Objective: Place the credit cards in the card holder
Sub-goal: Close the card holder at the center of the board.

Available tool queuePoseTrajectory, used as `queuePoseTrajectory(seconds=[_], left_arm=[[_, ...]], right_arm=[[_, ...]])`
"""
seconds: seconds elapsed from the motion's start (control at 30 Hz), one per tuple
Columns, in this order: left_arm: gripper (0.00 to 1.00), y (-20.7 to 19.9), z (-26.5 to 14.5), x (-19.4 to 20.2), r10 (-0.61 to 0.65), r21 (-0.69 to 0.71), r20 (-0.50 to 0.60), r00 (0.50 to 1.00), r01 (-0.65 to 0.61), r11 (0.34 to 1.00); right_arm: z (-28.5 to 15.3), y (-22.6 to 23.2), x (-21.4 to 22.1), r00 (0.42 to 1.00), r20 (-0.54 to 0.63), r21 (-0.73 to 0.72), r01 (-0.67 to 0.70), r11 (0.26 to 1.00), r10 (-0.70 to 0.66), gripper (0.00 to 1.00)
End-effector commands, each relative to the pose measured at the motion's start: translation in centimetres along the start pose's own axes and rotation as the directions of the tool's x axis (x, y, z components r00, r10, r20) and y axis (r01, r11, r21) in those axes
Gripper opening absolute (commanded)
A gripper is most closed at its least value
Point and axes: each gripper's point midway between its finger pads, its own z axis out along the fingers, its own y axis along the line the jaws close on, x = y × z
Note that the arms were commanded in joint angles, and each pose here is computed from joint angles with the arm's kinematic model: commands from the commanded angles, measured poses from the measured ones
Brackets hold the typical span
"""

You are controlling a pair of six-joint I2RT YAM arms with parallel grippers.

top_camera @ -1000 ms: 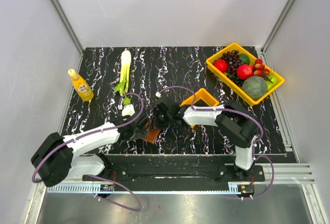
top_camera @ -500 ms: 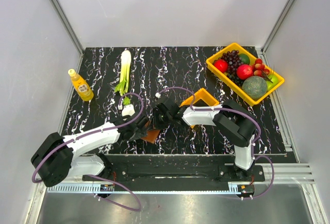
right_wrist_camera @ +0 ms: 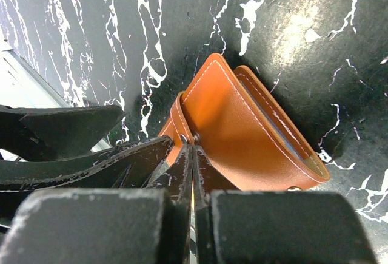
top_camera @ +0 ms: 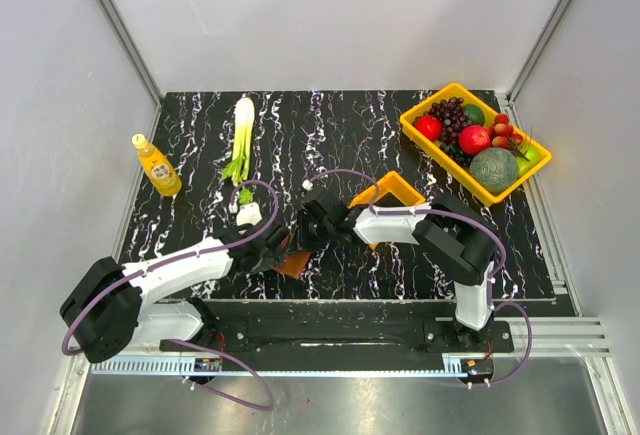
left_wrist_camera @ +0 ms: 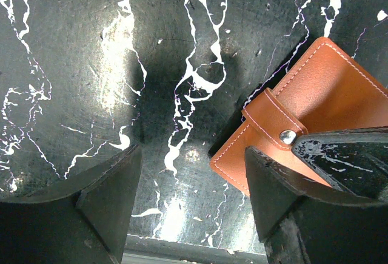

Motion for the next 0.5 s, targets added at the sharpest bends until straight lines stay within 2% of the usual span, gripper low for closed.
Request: queuePoseTrajectory(seconds=[0.0,0.2,0.37,0.47], left_arm=[[0.72,1.5,0.4,0.1,0.023,-0.059,0.012,1.0,-0.023,0.998],[0.71,1.5,0.4,0.1,0.025,-0.06,0.011,1.0,-0.025,0.998],[0.71,1.7,0.4,0.2,0.022,-0.064,0.011,1.0,-0.021,0.998],[0.71,1.4,0.4,0.1,0.021,-0.053,0.012,1.0,-0.02,0.998]], right_arm=[[-0.6,-1.8,-0.4,1.0,0.03,0.065,-0.01,0.998,0.008,0.0],[-0.5,-2.0,0.0,1.0,0.016,0.068,-0.014,0.998,0.013,0.0],[-1.4,-2.3,-0.5,0.999,0.053,0.08,-0.011,0.997,0.007,0.0],[-0.1,-3.0,0.0,1.0,0.009,0.086,-0.017,0.996,0.016,0.0]])
